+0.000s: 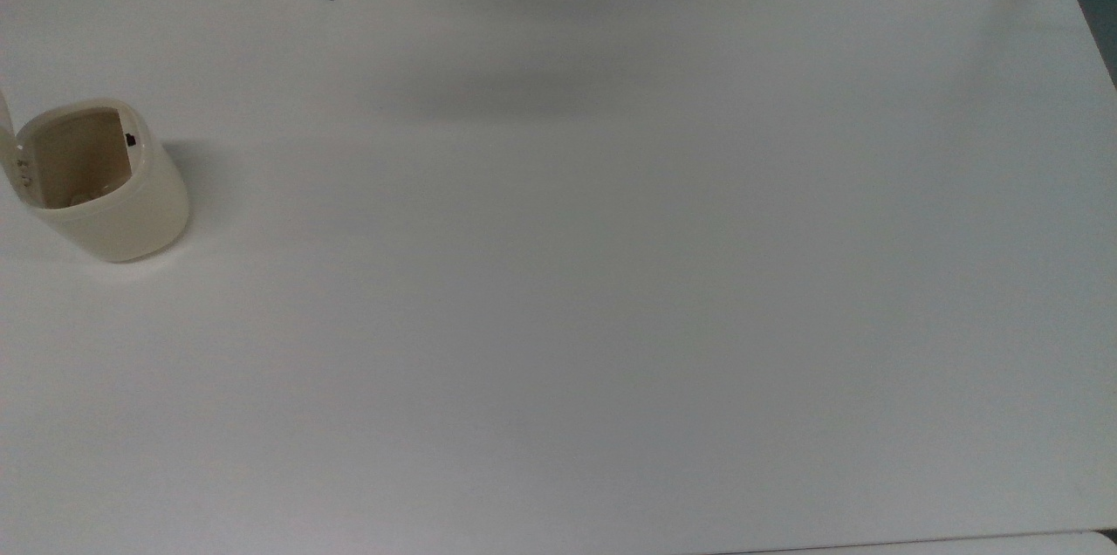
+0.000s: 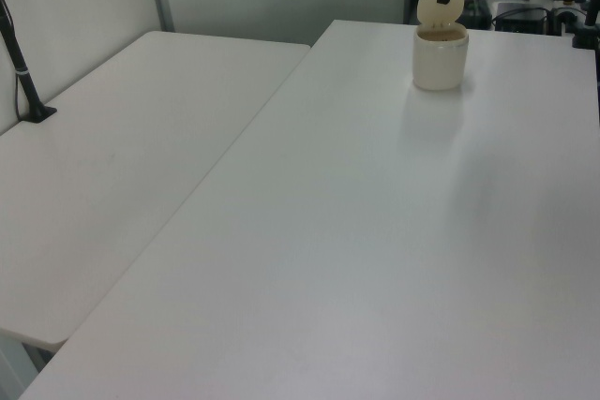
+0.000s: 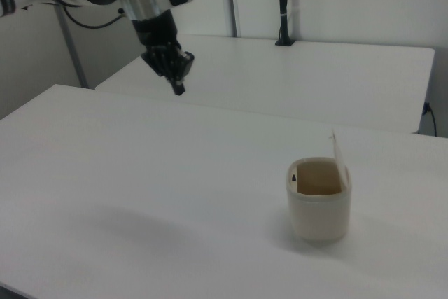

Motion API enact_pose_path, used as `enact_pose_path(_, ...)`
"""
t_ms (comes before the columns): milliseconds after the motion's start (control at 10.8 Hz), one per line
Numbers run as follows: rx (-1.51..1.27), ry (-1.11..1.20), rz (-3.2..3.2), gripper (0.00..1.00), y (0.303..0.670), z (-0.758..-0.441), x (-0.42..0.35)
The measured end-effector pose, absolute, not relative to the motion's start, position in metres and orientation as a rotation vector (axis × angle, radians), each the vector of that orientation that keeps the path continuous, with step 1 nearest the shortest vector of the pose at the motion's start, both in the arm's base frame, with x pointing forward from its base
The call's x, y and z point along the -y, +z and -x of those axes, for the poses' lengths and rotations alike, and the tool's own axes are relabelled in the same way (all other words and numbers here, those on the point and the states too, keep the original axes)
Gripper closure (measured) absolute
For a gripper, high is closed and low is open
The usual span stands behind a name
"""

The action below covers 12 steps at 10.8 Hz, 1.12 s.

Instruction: Close the trash bin

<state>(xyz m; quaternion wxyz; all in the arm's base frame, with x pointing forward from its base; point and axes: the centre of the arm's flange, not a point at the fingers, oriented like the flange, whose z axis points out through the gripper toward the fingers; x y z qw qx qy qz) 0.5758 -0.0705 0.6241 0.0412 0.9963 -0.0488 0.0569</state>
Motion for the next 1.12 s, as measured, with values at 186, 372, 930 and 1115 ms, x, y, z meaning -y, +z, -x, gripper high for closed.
enact_pose_path(186,0.264,0.336,-3.012,0.99,0.631,-0.583,0.119)
enact_pose_path(372,0.364,0.416,-2.972,0.99,0.626,-0.587,0.163)
enact_pose_path(930,0.589,0.714,-2.788,0.99,0.617,-0.585,0.284)
enact_pose_path(1115,0.648,0.748,-2.741,0.99,0.61,-0.578,0.318)
